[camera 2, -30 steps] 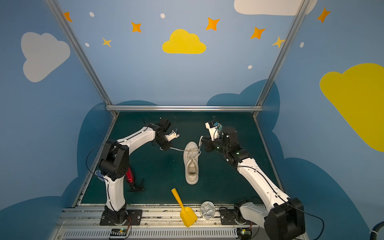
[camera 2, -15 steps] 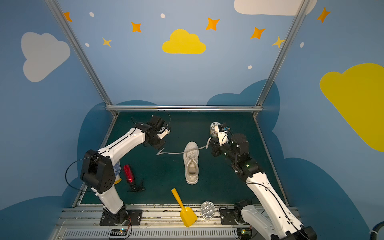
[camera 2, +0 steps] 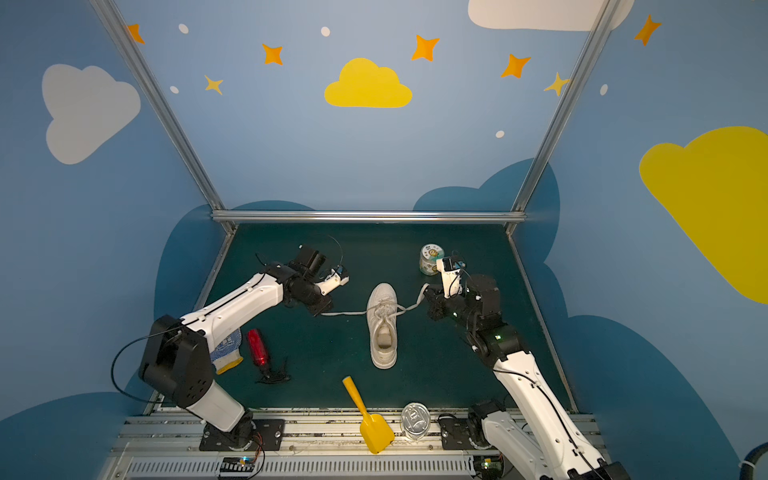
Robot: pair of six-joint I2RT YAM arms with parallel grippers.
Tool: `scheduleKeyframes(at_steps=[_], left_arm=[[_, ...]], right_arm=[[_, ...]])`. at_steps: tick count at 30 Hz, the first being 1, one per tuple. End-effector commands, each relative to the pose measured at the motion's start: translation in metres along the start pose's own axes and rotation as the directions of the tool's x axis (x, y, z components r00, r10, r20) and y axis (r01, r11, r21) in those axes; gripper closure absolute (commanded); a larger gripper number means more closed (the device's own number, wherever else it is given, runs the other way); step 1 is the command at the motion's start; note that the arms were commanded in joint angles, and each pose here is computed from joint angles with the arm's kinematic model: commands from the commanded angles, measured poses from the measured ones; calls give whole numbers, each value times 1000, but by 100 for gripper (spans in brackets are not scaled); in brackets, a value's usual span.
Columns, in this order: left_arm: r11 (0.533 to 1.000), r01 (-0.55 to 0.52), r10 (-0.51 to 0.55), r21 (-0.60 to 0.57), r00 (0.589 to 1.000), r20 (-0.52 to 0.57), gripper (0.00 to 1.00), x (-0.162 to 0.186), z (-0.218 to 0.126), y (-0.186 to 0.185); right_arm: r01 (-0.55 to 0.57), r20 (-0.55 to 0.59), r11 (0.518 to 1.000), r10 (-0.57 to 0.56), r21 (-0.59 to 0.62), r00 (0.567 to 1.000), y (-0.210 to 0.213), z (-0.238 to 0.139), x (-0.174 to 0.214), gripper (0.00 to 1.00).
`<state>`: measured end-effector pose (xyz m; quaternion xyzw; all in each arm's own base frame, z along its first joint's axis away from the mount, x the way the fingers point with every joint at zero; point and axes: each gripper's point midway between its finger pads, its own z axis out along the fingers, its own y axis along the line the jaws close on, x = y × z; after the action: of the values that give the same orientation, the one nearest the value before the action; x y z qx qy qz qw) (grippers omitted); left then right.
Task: Tie the shoes
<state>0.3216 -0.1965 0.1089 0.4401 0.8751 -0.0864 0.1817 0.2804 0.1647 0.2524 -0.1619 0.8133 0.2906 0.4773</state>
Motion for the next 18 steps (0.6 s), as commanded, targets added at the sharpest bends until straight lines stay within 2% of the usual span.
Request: scheduleKeyframes(at_steps=[1, 3, 13, 18], left_arm=[[975, -158, 134, 157, 979, 156, 61, -28, 13, -25], [938, -254, 213, 235, 959, 186, 59, -29, 23, -39], [914, -318, 277, 252, 943, 185, 44, -48, 77, -28], [902, -369, 336, 223, 926, 174, 42, -55, 93, -25]], right_arm=[[2, 22, 999, -1, -40, 1000, 6, 3, -10, 100], [4, 18, 999, -4, -45, 1000, 7, 6, -13, 100], [7, 7, 999, -7, -51, 1000, 6, 14, -21, 100], [12, 3, 999, -11, -45, 1000, 5, 15, -23, 100]])
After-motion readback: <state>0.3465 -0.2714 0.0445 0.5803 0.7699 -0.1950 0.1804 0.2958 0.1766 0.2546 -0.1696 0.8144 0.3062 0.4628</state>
